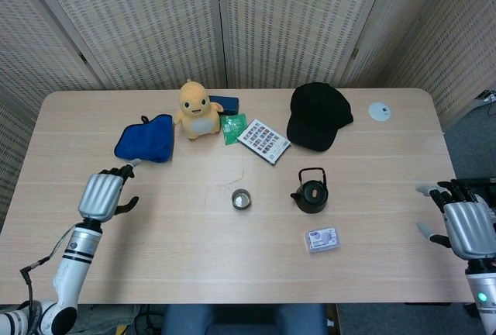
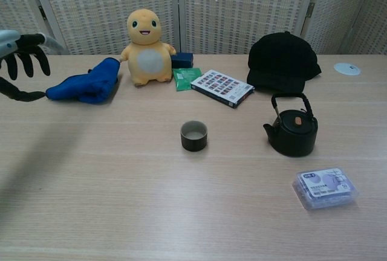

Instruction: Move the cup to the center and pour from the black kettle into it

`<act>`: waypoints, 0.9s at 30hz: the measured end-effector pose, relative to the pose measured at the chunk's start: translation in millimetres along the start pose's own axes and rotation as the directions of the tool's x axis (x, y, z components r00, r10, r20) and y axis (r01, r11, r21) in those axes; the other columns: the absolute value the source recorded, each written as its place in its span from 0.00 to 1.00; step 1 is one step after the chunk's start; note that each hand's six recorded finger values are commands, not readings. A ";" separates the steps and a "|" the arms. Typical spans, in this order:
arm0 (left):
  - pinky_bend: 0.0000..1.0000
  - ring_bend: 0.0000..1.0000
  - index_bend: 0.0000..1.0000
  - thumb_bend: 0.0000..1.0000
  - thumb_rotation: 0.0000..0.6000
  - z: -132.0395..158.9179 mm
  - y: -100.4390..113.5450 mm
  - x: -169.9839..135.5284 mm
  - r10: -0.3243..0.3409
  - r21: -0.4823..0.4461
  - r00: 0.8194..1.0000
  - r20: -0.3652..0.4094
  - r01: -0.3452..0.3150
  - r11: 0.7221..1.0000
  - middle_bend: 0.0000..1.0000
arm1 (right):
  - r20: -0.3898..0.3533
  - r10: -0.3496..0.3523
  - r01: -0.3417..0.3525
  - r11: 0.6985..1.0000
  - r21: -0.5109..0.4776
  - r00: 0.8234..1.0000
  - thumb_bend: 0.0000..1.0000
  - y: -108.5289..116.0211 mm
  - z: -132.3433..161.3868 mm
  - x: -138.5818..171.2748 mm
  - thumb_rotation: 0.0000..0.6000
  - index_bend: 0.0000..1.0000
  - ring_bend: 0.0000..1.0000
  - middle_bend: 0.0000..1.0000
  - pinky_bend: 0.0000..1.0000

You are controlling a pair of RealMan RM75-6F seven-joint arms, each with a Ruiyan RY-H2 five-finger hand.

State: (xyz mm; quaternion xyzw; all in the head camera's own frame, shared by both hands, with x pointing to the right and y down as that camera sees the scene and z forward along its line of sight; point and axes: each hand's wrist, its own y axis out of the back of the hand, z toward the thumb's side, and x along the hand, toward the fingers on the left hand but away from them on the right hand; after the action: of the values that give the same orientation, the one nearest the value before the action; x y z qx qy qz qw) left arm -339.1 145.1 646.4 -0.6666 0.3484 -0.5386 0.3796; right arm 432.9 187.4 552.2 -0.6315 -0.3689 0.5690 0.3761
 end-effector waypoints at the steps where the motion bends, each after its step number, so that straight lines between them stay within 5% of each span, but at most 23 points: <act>1: 0.40 0.39 0.18 0.26 1.00 -3.7 0.0 -5.2 0.004 -0.005 1.000 -0.007 -0.004 1.000 0.36 | -0.008 0.004 -0.004 1.000 0.001 1.000 0.16 -0.5 2.1 -2.5 1.00 0.31 0.20 0.36 0.16; 15: 0.32 0.34 0.18 0.26 1.00 -23.1 -0.7 -46.8 0.024 -0.021 0.999 -0.028 -0.025 0.999 0.31 | -0.155 0.130 -0.131 0.991 0.006 0.979 0.11 -24.6 44.4 -51.5 1.00 0.31 0.20 0.31 0.19; 27: 0.31 0.34 0.19 0.26 1.00 -30.2 -3.6 -57.0 0.004 -0.029 0.999 -0.046 -0.005 1.000 0.31 | -0.296 0.292 -0.299 0.954 0.022 0.910 0.08 -56.3 115.3 -120.1 1.00 0.16 0.08 0.23 0.08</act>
State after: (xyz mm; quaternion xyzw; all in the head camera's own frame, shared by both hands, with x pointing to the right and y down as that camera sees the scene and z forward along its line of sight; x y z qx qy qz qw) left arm -378.7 192.7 627.8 -0.6587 0.3664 -0.5478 0.3629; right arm 306.3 111.5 647.5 -0.7624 -0.2155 0.5141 0.3288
